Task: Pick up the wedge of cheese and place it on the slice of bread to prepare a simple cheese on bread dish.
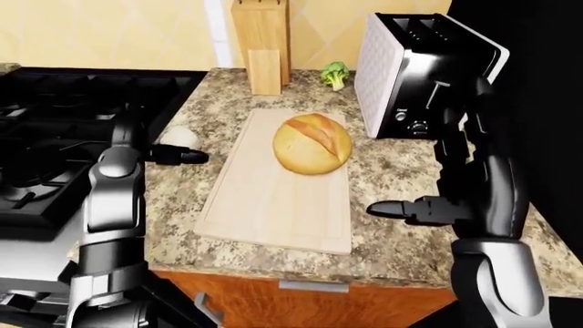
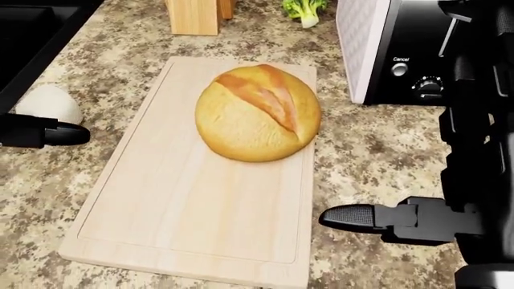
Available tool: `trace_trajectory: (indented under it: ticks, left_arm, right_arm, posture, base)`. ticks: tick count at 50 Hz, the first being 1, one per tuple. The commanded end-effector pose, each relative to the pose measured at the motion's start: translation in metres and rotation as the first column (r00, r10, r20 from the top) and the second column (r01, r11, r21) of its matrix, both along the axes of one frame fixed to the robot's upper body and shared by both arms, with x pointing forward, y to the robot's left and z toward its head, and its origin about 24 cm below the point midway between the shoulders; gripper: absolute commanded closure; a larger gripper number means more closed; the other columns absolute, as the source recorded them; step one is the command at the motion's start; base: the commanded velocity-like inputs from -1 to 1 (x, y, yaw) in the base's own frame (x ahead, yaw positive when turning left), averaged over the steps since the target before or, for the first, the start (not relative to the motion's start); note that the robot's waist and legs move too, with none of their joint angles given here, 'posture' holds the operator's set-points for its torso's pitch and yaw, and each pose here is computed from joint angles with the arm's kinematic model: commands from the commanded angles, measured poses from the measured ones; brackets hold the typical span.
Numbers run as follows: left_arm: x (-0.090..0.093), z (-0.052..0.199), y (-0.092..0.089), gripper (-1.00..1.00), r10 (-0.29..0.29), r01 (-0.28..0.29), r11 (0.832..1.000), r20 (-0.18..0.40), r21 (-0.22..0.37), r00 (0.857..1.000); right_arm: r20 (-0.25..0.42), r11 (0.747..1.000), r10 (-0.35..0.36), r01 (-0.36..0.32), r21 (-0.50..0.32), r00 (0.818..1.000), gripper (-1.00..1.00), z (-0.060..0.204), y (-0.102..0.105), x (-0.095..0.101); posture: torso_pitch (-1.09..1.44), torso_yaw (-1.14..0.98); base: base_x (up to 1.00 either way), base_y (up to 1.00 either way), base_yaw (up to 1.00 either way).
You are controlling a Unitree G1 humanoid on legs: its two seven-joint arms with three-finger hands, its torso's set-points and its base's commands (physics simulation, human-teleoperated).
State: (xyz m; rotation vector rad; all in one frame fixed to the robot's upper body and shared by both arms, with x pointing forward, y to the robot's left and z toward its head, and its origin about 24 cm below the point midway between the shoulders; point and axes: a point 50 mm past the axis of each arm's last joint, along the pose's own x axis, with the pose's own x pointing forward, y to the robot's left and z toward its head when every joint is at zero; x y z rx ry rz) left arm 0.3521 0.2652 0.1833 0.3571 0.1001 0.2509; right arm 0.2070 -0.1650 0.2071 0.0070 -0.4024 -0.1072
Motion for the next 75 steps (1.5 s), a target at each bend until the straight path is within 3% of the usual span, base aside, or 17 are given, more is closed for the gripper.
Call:
trace_trajectory:
  ticks: [1, 7, 21, 25, 28, 38, 48, 54, 58, 66, 75]
  left_arm:
    - [0.0, 0.025, 0.0, -1.0, -0.006, 0.003, 1.0, 0.103, 0.031, 0.995]
    - [0.001, 0.022, 0.001, -0.44, -0.007, 0.004, 0.999, 0.094, 0.032, 0.996]
    - [0.006, 0.011, -0.001, -0.12, -0.011, 0.007, 0.999, 0.072, 0.049, 0.997]
    - [0.003, 0.016, -0.002, 0.15, -0.014, 0.01, 0.999, 0.077, 0.052, 0.997]
    - [0.001, 0.021, -0.004, 0.57, -0.018, 0.014, 0.998, 0.085, 0.057, 0.996]
    - [-0.002, 0.037, -0.012, 0.98, -0.045, 0.037, 0.997, 0.112, 0.074, 0.993]
    - [-0.009, 0.075, -0.036, 1.0, -0.118, 0.103, 0.99, 0.164, 0.099, 0.979]
    - [-0.018, 0.109, -0.06, 1.0, -0.178, 0.155, 0.981, 0.209, 0.119, 0.962]
    - [-0.019, 0.118, -0.072, 1.0, -0.21, 0.187, 0.974, 0.215, 0.126, 0.954]
    - [-0.02, 0.148, -0.106, 1.0, -0.306, 0.281, 0.951, 0.246, 0.13, 0.92]
    - [-0.02, 0.157, -0.133, 1.0, -0.37, 0.352, 0.929, 0.266, 0.114, 0.89]
  right_arm:
    - [0.07, 1.0, 0.001, 0.0, -0.007, 0.998, -1.0, 0.009, 0.001, -0.005]
    - [0.069, 1.0, -0.002, 0.003, -0.004, 0.998, -1.0, 0.009, 0.0, -0.005]
    - [0.066, 1.0, -0.01, 0.011, -0.001, 0.998, -1.0, 0.007, -0.002, -0.005]
    - [0.066, 1.0, -0.01, 0.011, -0.003, 0.998, -1.0, 0.007, -0.002, -0.004]
    - [0.065, 1.0, -0.01, 0.01, -0.004, 0.998, -1.0, 0.006, -0.002, -0.004]
    - [0.064, 1.0, -0.011, 0.011, -0.004, 0.998, -1.0, 0.007, -0.002, -0.004]
    - [0.065, 1.0, -0.016, 0.016, 0.001, 0.998, -1.0, 0.007, -0.004, -0.007]
    - [0.065, 1.0, -0.019, 0.019, 0.004, 0.998, -1.0, 0.007, -0.004, -0.007]
    - [0.069, 1.0, -0.019, 0.018, 0.008, 0.997, -1.0, 0.007, -0.004, -0.008]
    - [0.066, 1.0, -0.014, 0.013, 0.01, 0.998, -1.0, 0.003, -0.002, -0.007]
    - [0.062, 1.0, -0.015, 0.014, 0.012, 0.998, -1.0, 0.0, -0.002, -0.008]
  posture:
    - [0.0, 0.0]
    - [0.0, 0.0]
    - [0.0, 0.0]
    - [0.0, 0.0]
    - [0.0, 0.0]
    - [0.0, 0.0]
    - [0.0, 0.0]
    - [0.0, 0.0]
    - [0.0, 0.0]
    - [0.0, 0.0]
    - [0.0, 0.0]
  base:
    - [0.0, 0.0, 0.0]
    - [0.0, 0.0, 0.0]
    - [0.0, 0.0, 0.0]
    - [0.0, 0.0, 0.0]
    - [0.0, 0.0, 0.0]
    - [0.0, 0.0, 0.0]
    - [0.0, 0.0, 0.0]
    - [0.0, 0.0, 0.0]
    - [0.0, 0.0, 0.0]
    - [0.0, 0.0, 0.0]
    - [0.0, 0.0, 0.0]
